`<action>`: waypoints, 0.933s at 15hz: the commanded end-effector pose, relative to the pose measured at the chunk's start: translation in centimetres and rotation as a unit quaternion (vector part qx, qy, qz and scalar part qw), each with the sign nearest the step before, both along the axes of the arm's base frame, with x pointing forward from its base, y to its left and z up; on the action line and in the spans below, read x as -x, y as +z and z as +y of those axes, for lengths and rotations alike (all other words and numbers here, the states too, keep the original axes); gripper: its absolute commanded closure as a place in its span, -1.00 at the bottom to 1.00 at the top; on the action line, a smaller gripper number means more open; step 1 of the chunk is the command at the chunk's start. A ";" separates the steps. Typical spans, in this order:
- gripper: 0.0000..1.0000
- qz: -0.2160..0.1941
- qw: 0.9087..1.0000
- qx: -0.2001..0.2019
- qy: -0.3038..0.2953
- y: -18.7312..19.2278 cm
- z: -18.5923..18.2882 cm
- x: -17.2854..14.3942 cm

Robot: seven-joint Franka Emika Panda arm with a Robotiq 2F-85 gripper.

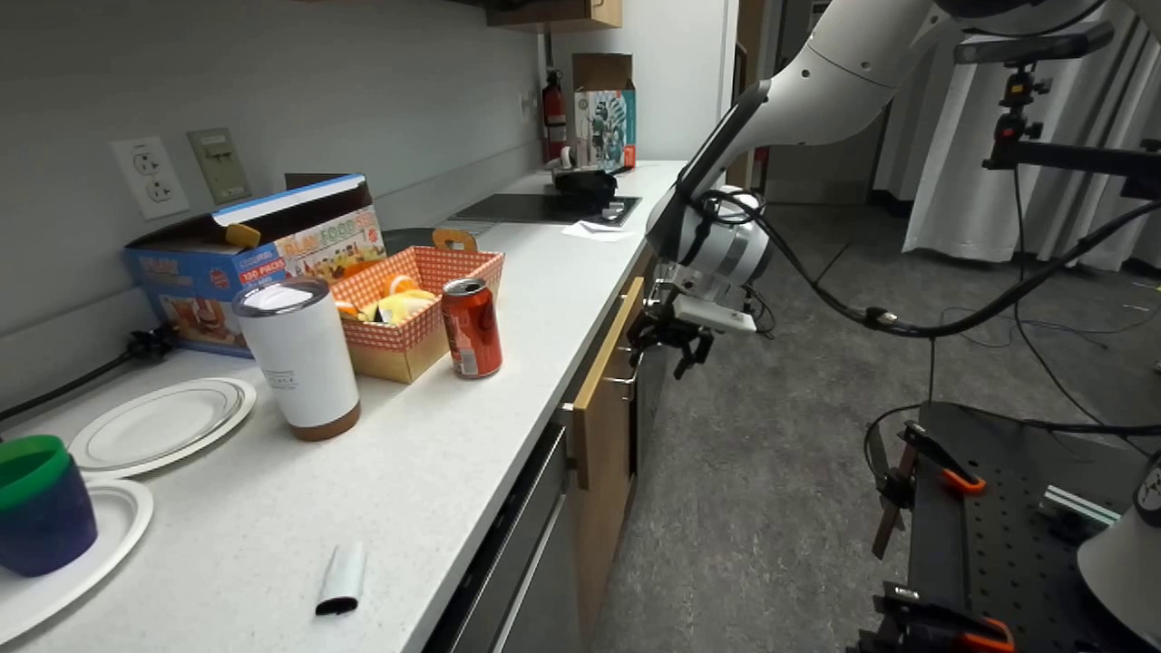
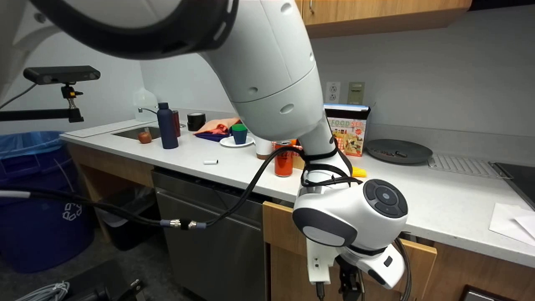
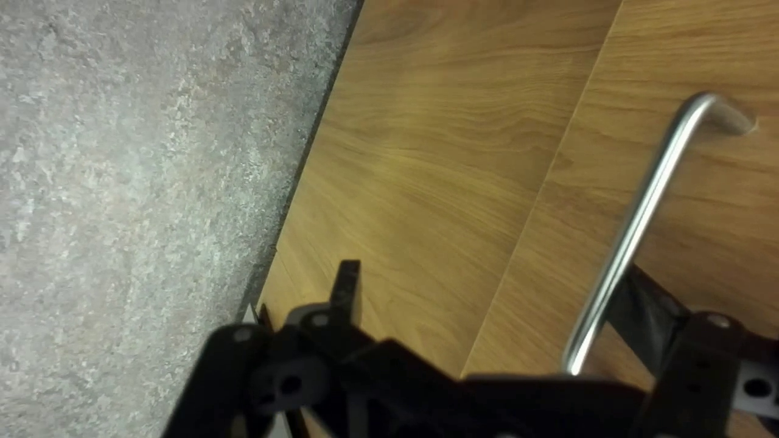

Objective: Open the top drawer and remove the green object

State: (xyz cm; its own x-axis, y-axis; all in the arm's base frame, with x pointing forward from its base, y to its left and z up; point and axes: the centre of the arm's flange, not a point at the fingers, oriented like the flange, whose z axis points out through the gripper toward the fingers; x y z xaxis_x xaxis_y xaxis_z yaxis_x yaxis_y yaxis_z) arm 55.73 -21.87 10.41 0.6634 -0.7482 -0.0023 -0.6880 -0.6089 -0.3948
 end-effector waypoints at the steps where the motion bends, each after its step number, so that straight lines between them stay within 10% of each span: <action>1: -1.00 0.027 0.999 -0.013 -0.031 2.3 0.0 5.1; 14: -1.00 0.036 0.992 0.011 -0.121 9.9 1.5 19.0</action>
